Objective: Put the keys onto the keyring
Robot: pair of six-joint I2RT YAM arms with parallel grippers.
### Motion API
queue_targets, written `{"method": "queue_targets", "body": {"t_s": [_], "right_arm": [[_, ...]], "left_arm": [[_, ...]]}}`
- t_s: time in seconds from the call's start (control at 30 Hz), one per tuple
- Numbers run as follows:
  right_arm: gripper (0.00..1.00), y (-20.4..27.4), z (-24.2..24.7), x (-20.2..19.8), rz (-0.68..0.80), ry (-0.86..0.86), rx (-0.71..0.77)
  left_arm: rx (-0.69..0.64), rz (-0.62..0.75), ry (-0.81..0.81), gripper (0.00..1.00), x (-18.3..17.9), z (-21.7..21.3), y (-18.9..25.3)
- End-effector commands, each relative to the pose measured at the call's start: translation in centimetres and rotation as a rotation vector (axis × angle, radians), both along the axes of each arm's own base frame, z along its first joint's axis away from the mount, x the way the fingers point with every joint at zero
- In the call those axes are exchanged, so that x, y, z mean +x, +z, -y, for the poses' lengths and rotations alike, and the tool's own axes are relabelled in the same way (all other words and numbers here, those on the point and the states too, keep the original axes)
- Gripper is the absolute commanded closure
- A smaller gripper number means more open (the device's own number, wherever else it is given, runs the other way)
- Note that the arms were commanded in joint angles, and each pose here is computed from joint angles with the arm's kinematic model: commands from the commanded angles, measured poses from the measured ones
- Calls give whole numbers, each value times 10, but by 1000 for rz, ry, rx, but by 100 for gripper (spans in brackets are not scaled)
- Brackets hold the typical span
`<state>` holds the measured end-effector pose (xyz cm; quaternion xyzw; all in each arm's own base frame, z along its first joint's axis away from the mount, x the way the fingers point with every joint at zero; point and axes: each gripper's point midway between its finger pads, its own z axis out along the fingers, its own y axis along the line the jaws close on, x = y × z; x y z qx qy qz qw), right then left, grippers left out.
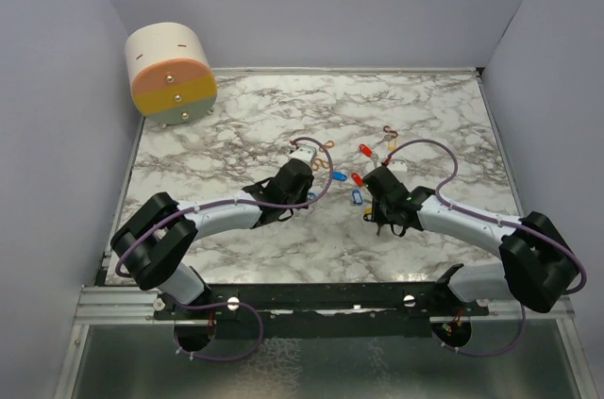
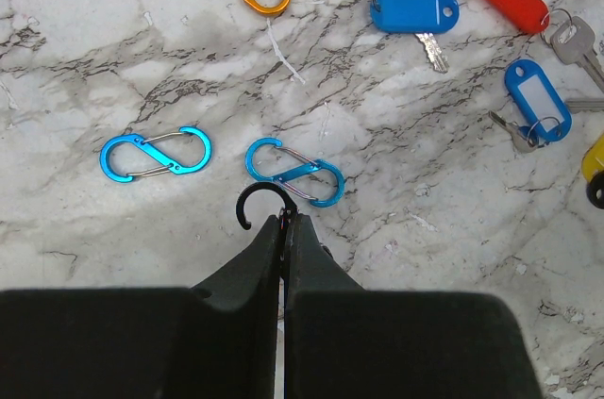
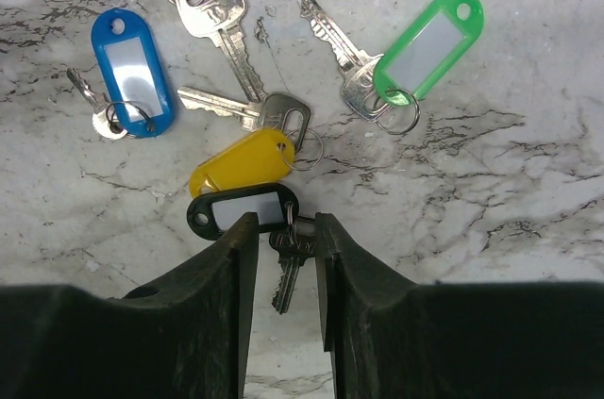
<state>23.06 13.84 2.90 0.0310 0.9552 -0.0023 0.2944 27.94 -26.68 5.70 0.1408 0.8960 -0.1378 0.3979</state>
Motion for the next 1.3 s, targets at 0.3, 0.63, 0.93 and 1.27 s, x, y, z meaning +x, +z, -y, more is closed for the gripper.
{"method": "queue_targets", "body": {"t_s": [0.3,0.63,0.93,1.27], "right_arm": [[92,8,5,5,35,-45,-15],[99,46,-4,22,185,9,50],[99,97,-51,42,409,313,192],[99,94,-92,37,429,533,301]], "left_arm": [[-32,35,-27,100,3,8,17],[-43,43,-34,100,5,13,23],[-75,51,-41,100,6,19,35],[-129,76,-78,100,1,31,57]]}}
